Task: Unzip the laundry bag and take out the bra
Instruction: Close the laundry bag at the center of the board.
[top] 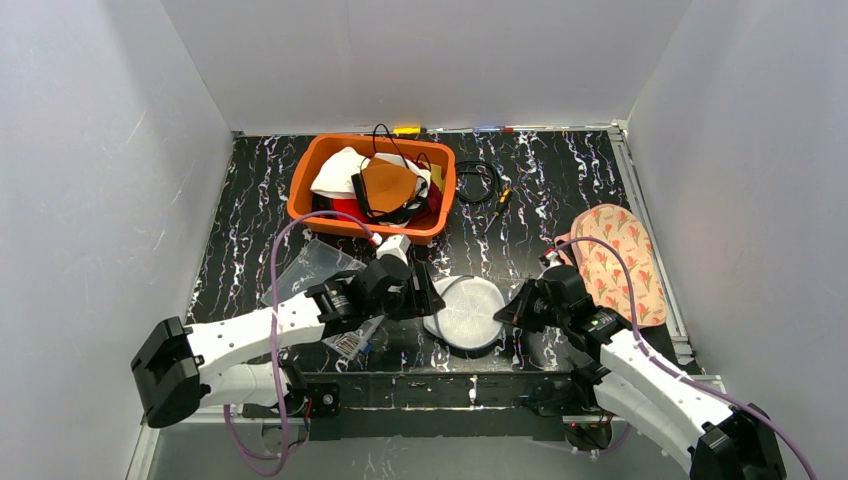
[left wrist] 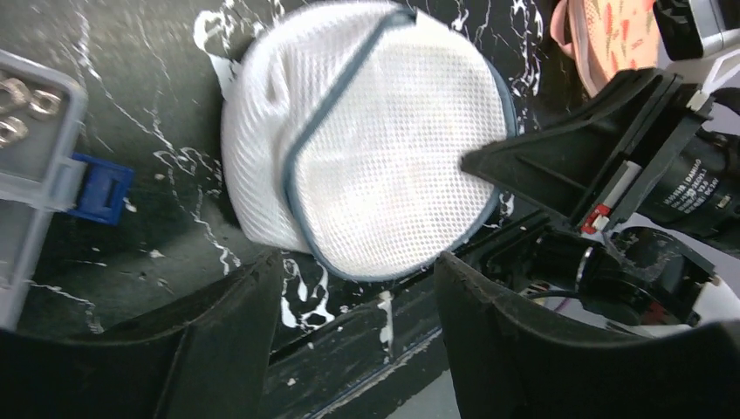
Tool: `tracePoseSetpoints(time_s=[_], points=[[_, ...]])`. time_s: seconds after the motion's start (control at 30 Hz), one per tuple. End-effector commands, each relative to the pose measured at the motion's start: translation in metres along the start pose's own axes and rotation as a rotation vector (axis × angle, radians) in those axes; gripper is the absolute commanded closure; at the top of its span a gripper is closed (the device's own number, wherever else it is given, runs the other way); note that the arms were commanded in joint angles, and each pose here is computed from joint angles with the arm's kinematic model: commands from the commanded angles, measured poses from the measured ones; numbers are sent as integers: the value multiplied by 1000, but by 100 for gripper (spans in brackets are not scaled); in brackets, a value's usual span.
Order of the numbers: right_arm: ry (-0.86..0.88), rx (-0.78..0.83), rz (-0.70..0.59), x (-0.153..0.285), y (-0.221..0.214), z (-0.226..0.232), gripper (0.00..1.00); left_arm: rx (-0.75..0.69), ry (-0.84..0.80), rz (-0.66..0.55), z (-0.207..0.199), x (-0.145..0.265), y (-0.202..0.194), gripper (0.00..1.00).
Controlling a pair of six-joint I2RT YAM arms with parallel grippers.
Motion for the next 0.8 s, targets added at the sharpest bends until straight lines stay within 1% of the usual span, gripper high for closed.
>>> tracePoseSetpoints(time_s=[0.0, 0.07, 0.17, 0.3, 0.5, 0.7, 0.77], points=[[-34, 76, 50, 13, -5, -2, 99, -143, 141, -35, 16, 4, 15, 42], [-33, 78, 56, 15, -6, -3, 99, -157, 184, -21, 20, -5, 19, 49], [-29, 76, 63, 15, -8, -5, 99, -162, 184, 19, 20, -21, 19, 59], [-7, 63, 65, 15, -10, -4, 99, -164, 190, 56, 20, -38, 16, 61], [9, 59, 69, 13, -11, -4, 99, -175, 209, 78, 27, -47, 10, 61], [66, 25, 66, 10, -13, -1, 99, -167, 232, 120, 38, -56, -3, 78], [102, -3, 58, 8, -14, 0, 99, -164, 235, 128, 41, -58, -7, 82]])
Point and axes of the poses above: each gripper's point midway between its finger pads, its own x axis back along the fingers, its own z axis along the line the jaws close on, y = z × x, the point moved 8 cm from there along x, back along the fingers, and after that the axes turned 6 degrees about -x, right-handed, at the moved point
